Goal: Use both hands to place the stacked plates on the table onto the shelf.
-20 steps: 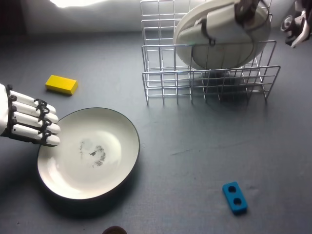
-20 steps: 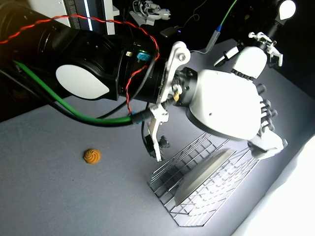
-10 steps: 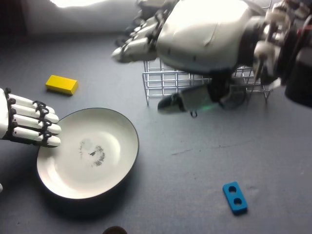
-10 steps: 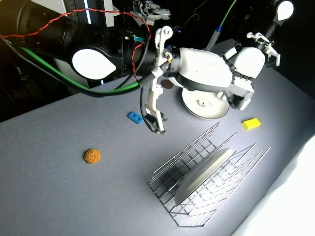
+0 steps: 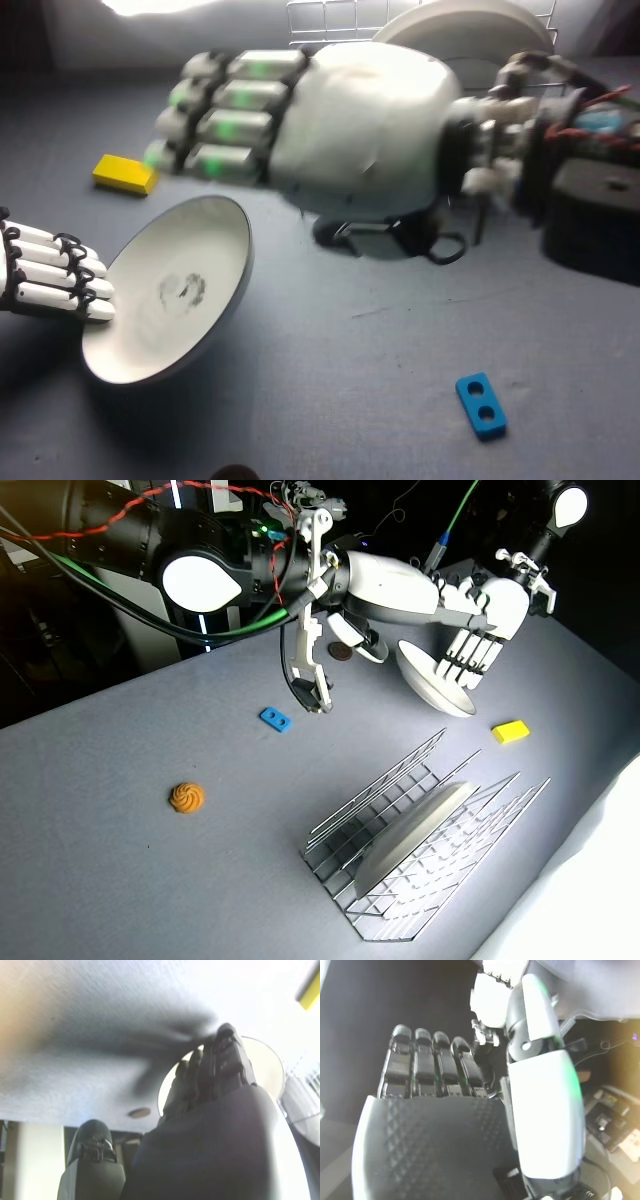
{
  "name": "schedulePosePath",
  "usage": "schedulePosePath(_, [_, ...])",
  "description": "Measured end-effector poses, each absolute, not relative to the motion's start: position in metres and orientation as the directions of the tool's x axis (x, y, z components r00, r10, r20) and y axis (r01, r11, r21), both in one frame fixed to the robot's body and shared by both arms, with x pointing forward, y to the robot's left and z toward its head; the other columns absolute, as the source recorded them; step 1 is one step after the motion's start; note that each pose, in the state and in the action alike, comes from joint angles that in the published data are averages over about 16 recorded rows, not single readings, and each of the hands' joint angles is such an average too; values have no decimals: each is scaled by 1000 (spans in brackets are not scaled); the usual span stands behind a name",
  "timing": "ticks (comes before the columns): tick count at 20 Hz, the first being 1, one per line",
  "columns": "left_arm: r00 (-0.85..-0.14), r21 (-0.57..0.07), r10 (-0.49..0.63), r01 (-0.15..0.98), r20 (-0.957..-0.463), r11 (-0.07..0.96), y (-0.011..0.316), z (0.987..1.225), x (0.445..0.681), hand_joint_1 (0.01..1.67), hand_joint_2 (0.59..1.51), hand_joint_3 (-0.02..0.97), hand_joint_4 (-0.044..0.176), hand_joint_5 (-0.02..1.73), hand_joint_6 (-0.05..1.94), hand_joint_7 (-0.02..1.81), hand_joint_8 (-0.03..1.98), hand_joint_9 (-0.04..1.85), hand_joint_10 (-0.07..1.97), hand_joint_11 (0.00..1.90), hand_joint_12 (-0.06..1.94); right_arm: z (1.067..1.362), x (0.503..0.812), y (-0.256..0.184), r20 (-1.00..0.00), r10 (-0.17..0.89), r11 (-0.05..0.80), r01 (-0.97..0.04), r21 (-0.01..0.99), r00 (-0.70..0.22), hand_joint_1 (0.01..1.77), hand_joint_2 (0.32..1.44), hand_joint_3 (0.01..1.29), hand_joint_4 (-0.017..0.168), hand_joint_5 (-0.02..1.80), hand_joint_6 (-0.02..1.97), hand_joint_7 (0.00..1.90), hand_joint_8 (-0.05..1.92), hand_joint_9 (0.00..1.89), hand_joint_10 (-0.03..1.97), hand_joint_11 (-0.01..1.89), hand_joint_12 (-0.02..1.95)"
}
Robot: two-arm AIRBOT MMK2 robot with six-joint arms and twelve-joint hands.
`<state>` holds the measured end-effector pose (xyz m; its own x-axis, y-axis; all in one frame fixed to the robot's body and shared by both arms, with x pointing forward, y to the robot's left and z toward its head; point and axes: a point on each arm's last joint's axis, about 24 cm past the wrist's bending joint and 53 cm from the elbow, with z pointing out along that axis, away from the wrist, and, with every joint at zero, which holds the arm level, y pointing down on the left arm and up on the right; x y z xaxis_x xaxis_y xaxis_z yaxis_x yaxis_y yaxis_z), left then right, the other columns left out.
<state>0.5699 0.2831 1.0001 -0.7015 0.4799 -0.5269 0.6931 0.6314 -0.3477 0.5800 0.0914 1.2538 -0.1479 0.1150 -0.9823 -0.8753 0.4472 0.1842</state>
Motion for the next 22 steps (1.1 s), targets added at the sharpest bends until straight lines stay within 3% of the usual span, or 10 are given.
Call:
schedulePosePath(2, [-711, -355, 478, 685, -517, 636, 285, 998, 567, 14, 1102, 14, -4, 4, -4, -12, -19, -10, -25, 15, -11, 1247, 578, 101, -986, 85, 439, -882, 169, -146, 1127, 1050, 16, 3, 64, 43, 54, 16, 51, 22, 13, 160])
schedulePosePath(7, [-716, -361, 478, 681, -509, 637, 285, 996, 565, 14, 1102, 15, -2, 4, -2, -12, -21, -13, -25, 15, -11, 1225, 577, 125, -985, 18, 425, -890, 165, -174, 1202, 1066, 16, 4, 20, 43, 15, 16, 18, 22, 14, 27])
schedulePosePath(14, [-716, -361, 483, 682, -503, 635, 286, 994, 563, 15, 1101, 15, -2, 4, -7, -12, -21, -15, -25, 15, -11, 1202, 577, 142, -955, -3, 429, -863, 267, -296, 1228, 1083, 16, 3, 13, 43, 12, 16, 12, 22, 14, 13])
schedulePosePath(22, [-716, -359, 489, 684, -499, 635, 287, 993, 562, 14, 1098, 15, -3, 5, -13, -13, -21, -15, -25, 16, -11, 1181, 586, 153, -901, 29, 446, -801, 399, -433, 1132, 1112, 17, 3, 15, 43, 11, 16, 13, 22, 17, 13])
